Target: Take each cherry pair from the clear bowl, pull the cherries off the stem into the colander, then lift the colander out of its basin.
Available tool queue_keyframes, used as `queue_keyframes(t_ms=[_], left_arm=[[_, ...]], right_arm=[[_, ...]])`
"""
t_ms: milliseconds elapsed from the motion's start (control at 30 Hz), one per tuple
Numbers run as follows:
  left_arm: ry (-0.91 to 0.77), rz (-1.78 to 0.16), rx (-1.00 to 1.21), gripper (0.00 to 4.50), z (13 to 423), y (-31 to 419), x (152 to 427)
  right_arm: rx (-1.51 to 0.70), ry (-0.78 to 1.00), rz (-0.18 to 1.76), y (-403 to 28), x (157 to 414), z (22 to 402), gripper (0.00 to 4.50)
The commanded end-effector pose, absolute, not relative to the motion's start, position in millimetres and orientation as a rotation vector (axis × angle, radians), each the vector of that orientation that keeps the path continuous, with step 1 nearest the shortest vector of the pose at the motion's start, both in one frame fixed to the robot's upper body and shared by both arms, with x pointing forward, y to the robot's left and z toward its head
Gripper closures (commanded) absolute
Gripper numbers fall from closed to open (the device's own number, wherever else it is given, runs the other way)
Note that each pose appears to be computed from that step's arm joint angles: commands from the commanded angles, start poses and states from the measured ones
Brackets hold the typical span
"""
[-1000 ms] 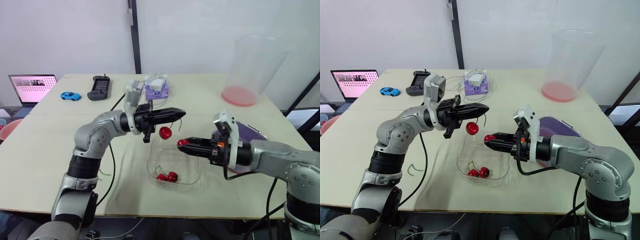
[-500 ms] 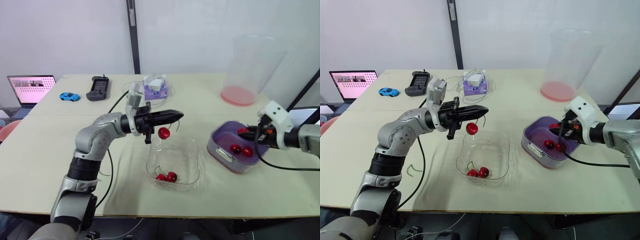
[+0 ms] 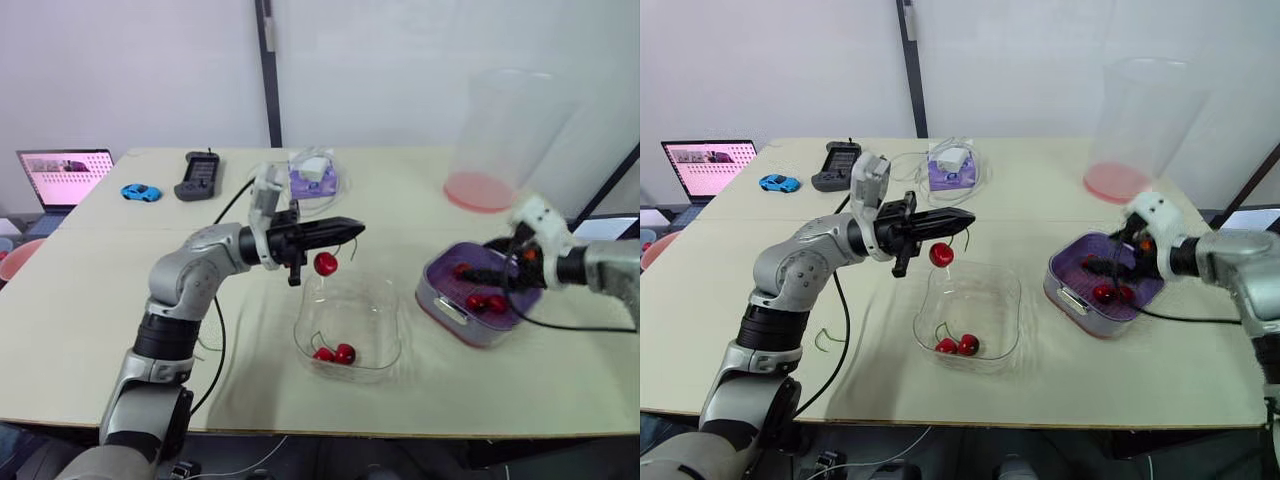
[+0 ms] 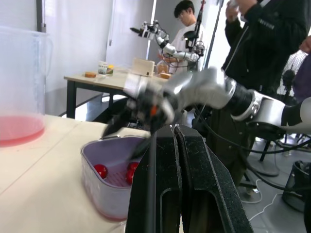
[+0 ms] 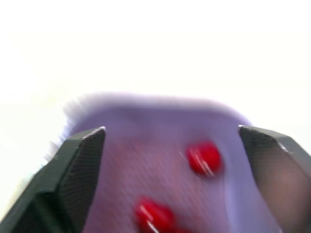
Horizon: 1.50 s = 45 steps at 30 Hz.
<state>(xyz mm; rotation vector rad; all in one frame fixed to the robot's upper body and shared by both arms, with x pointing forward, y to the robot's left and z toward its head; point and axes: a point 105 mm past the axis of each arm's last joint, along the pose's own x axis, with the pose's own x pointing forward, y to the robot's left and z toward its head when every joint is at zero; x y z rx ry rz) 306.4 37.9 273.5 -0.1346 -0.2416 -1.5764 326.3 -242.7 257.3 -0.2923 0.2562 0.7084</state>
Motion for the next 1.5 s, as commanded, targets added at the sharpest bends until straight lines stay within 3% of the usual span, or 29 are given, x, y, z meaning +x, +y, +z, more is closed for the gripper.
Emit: queue_keyframes(t_ms=[33,133,333,800,900,1067,1500], left_arm=[[-0.319,-1.583,-0.144,4.50,292.4,41.0,302.7],[-0.320,-1.592,-0.153,4.50,293.0,37.7,302.9],[-0.319,-1.617,-0.154,4.50,291.7,31.3,300.3],[-0.326,-1.631,-0.170,4.50,294.2,27.0,298.8],[-0.325,-1.625,-0.168,4.50,294.2,28.4,298.9],[-0.325,-1.623,-0.170,4.50,293.7,28.6,298.8],[-0.335,-1.622,-0.177,4.50,295.0,25.9,300.2]], right_arm=[[-0.240,0.155,0.840,-212.8,303.9,289.4,0.05],[-0.215,0.089,1.012,-175.5,283.6,291.5,0.05],[-0.137,0.004,1.142,-110.9,274.9,265.5,0.05],[0.036,-0.032,1.207,-64.5,282.3,254.0,0.05],[0.054,-0.028,1.199,-63.4,284.5,253.4,0.97],[0.057,-0.031,1.189,-64.0,285.1,253.6,3.38],[-0.011,0.082,1.201,-66.9,280.8,232.3,3.38]])
